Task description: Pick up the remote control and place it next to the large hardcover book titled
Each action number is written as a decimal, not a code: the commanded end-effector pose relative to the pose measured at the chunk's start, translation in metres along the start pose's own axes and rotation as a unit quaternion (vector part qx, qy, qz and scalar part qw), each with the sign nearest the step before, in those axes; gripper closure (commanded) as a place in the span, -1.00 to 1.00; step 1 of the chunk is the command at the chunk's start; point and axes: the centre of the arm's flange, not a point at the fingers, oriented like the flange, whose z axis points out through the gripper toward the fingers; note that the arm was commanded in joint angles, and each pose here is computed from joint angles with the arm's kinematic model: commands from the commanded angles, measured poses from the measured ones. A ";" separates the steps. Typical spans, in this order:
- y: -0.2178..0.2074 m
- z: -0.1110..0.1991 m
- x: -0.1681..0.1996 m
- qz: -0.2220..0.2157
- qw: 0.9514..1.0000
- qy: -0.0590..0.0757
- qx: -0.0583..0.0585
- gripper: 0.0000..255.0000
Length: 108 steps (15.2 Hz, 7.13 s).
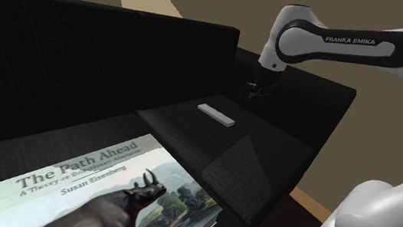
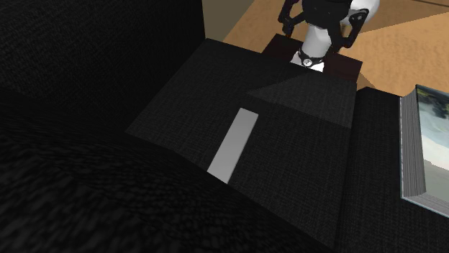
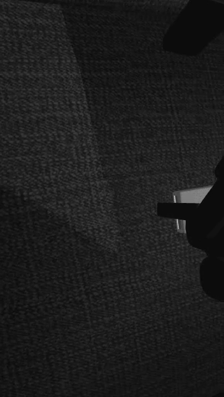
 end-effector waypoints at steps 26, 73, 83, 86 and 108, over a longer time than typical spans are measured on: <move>0.037 0.180 0.223 -0.001 0.998 -0.057 0.011 -1.00; 0.018 0.045 0.198 -0.001 0.998 -0.057 0.011 1.00; -0.047 0.036 0.084 -0.001 0.998 -0.057 0.011 1.00; -0.067 0.033 0.050 -0.001 0.998 -0.057 0.011 1.00; -0.179 0.044 -0.146 -0.001 0.998 -0.057 0.011 1.00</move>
